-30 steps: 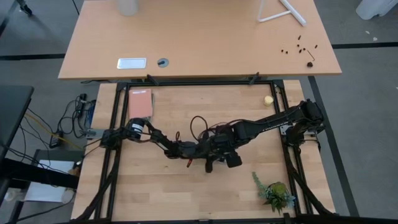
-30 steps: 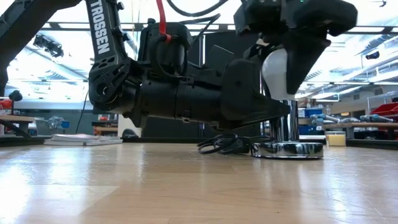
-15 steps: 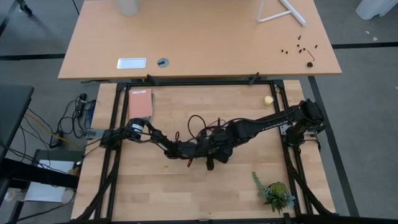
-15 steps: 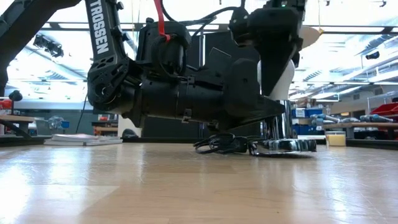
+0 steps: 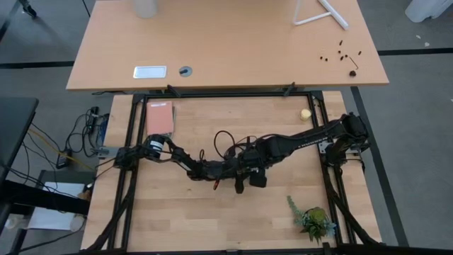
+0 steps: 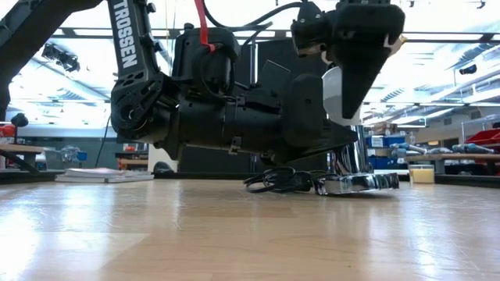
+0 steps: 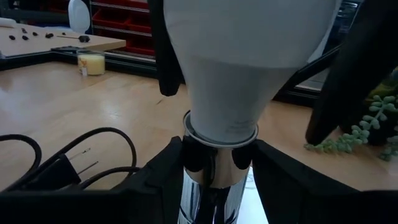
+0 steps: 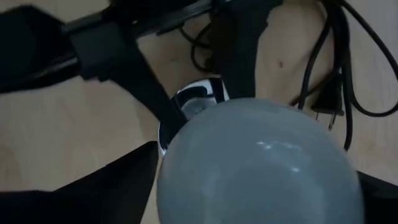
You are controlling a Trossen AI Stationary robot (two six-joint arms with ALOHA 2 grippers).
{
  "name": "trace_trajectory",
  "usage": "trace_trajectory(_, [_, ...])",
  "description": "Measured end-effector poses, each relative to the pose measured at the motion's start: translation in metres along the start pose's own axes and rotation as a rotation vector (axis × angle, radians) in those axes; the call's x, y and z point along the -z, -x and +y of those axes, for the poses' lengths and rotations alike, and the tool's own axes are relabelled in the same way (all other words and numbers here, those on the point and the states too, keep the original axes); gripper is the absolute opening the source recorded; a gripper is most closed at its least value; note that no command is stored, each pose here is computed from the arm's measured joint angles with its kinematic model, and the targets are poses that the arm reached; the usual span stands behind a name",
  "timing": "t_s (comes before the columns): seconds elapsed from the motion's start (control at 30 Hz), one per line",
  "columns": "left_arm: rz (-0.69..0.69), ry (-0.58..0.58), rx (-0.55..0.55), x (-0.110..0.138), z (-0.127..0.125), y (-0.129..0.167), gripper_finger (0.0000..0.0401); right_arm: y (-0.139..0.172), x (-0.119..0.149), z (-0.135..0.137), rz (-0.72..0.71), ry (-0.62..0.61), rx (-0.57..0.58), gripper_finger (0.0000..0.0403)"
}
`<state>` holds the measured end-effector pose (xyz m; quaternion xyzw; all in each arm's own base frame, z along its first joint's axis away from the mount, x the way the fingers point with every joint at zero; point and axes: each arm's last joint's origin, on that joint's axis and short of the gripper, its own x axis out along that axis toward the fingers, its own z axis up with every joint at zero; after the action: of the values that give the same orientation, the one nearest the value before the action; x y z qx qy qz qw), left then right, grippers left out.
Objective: Screw lightbulb
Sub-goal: Insert the lightbulb into the silver lamp
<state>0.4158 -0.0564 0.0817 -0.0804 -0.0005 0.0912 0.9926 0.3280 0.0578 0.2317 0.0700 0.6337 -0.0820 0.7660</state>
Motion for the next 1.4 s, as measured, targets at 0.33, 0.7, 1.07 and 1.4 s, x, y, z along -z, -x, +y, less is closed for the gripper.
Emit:
trace_trajectory(0.33, [0.016,-0.034,0.000,0.001,0.002,-0.001,0.0171,0.006,0.002,-0.006,0.059,0.256,0.018,0.0384])
trace_trajectory(0.7, [0.032,-0.113,0.082,0.002,-0.001,0.000,0.0171,0.017,-0.003,0.000,0.020,0.893,0.011,0.0382])
trace_trajectory(1.07, [0.037,-0.143,0.144,0.003,-0.004,0.000,0.0171,0.017,-0.005,0.007,-0.042,1.249,-0.044,0.0373])
trace_trajectory(1.4, [0.039,-0.143,0.152,0.003,-0.004,0.000,0.0171,0.009,-0.002,0.008,-0.045,1.236,-0.093,0.0373])
